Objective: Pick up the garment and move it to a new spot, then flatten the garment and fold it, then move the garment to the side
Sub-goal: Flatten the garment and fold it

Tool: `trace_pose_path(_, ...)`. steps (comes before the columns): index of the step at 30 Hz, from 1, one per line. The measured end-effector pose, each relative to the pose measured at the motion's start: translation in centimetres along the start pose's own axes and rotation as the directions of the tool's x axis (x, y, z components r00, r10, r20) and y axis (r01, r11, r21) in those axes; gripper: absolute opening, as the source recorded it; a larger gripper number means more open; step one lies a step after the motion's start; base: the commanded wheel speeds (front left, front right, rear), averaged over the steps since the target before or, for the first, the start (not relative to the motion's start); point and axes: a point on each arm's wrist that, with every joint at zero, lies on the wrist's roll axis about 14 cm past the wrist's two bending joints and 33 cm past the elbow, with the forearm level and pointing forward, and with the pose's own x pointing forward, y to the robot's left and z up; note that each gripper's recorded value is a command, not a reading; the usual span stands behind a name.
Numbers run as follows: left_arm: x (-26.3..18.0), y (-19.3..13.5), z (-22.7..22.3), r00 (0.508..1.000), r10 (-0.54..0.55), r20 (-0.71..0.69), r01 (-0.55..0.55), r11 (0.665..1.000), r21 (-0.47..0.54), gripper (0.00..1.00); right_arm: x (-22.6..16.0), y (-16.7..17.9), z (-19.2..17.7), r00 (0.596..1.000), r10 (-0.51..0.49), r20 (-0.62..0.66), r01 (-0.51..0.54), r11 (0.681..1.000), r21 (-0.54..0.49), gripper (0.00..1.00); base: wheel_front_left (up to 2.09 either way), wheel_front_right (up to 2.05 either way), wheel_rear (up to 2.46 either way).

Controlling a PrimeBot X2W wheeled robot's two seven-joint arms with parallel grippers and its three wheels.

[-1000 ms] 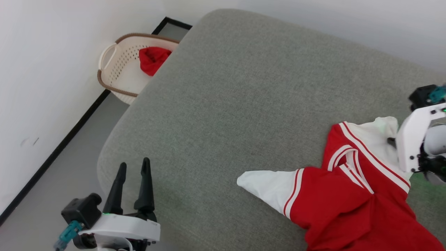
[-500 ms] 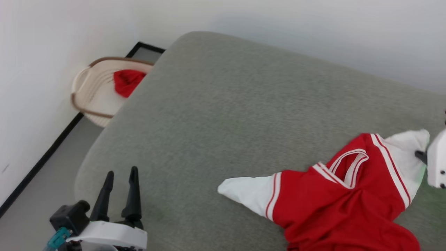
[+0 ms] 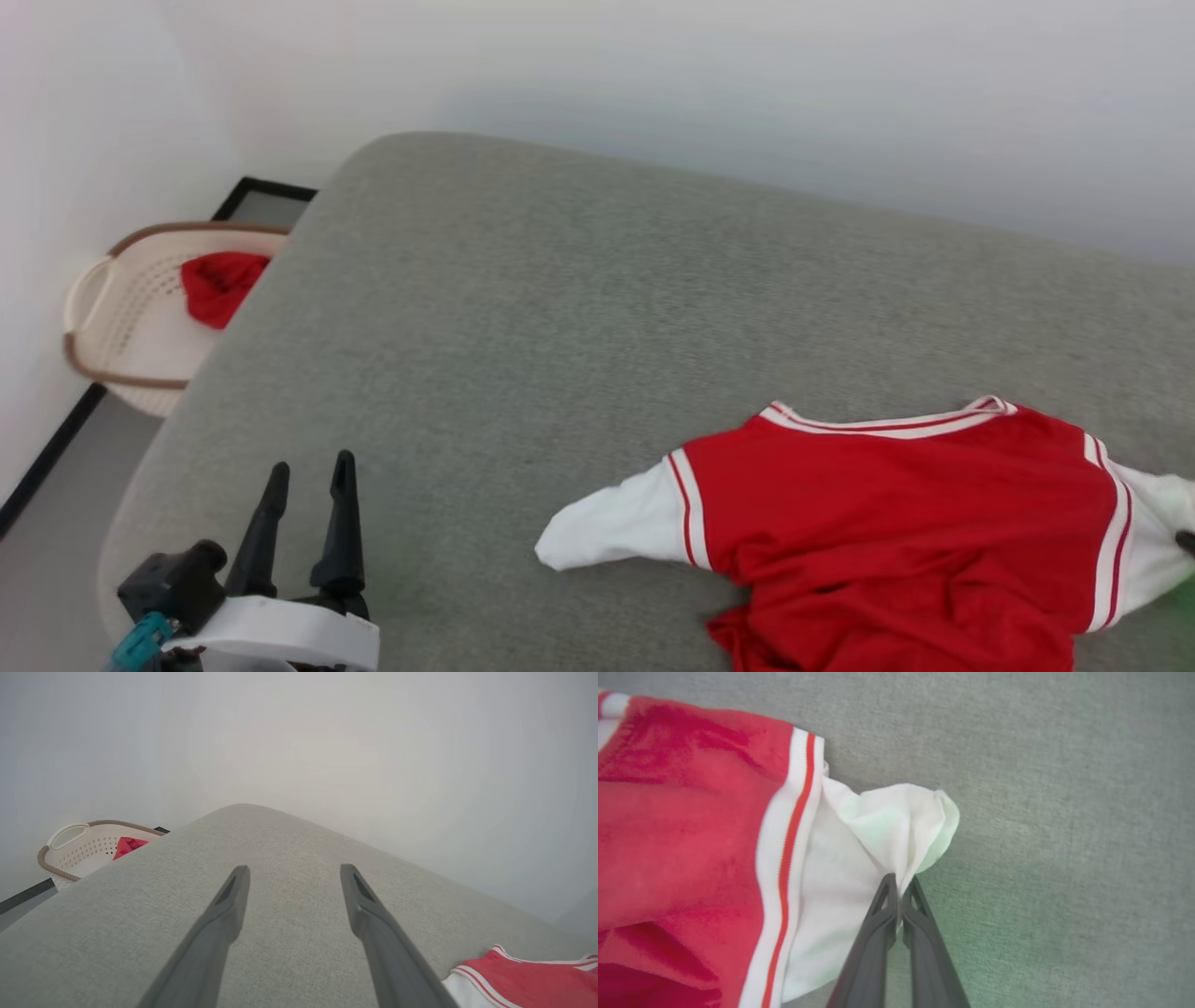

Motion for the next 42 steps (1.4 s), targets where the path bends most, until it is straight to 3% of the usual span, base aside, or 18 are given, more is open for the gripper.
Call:
trace_pose_path(2, 0.3, -0.7, -0.2, 1.0, -0.021, -0.006, 0.021, 1.0, -0.001, 1.0, -0.3, -0.9, -1.1, 1.0, -0.025, -0.005, 0.025, 1.0, 0.019, 0.0, 0.0, 0.0, 0.0)
trace_pose_path(3, 0.5, -0.9, -0.3, 1.0, -0.027, -0.009, 0.027, 1.0, -0.002, 1.0, -0.5, -1.2, -1.4, 0.999, -0.032, 0.001, 0.032, 0.999, 0.033, 0.06, 0.0, 0.0, 0.0)
trace_pose_path(4, 0.7, -1.1, -0.5, 0.999, -0.034, -0.012, 0.034, 0.999, -0.002, 1.0, -0.6, -1.4, -1.5, 0.999, -0.038, 0.007, 0.038, 0.998, 0.046, 0.36, 0.0, 0.0, 0.0)
trace_pose_path(5, 0.8, -1.3, -0.6, 0.999, -0.042, -0.015, 0.042, 0.999, -0.002, 1.0, -0.6, -1.5, -1.7, 0.999, -0.043, 0.011, 0.043, 0.998, 0.05, 0.49, 0.0, 0.0, 0.0)
trace_pose_path(6, 1.0, -1.6, -0.7, 0.999, -0.05, -0.017, 0.05, 0.999, -0.002, 1.0, -0.7, -1.6, -1.9, 0.999, -0.05, 0.014, 0.049, 0.997, 0.052, 0.93, 0.0, 0.0, 0.0)
trace_pose_path(7, 1.1, -1.7, -0.8, 0.998, -0.056, -0.02, 0.056, 0.998, -0.001, 1.0, -0.8, -1.8, -2.0, 0.998, -0.058, 0.017, 0.057, 0.997, 0.056, 1.0, 0.0, 0.0, 0.0)
trace_pose_path(17, 2.4, -3.7, -1.2, 0.99, -0.138, -0.039, 0.138, 0.99, 0.017, 1.0, -3.6, -2.5, 0.2, 0.986, -0.093, 0.139, 0.089, 0.995, 0.038, 1.0, 0.0, 0.0, 0.0)
trace_pose_path(28, 2.6, -6.4, -2.6, 0.952, -0.272, -0.141, 0.274, 0.962, -0.004, 1.0, -9.4, -2.3, 1.7, 0.912, -0.115, 0.394, 0.097, 0.993, 0.065, 1.0, 0.0, 0.0, 0.0)
trace_pose_path(35, 3.1, -8.6, -3.5, 0.874, -0.36, -0.326, 0.337, 0.933, -0.125, 1.0, -12.9, -1.3, 1.0, 0.843, -0.135, 0.521, 0.093, 0.99, 0.106, 1.0, 0.0, 0.0, 0.0)
trace_pose_path(42, 4.5, -11.1, -4.0, 0.737, -0.4, -0.545, 0.337, 0.916, -0.218, 1.0, -15.0, -0.7, 0.3, 0.796, -0.156, 0.584, 0.082, 0.985, 0.151, 1.0, 0.0, 0.0, 0.0)
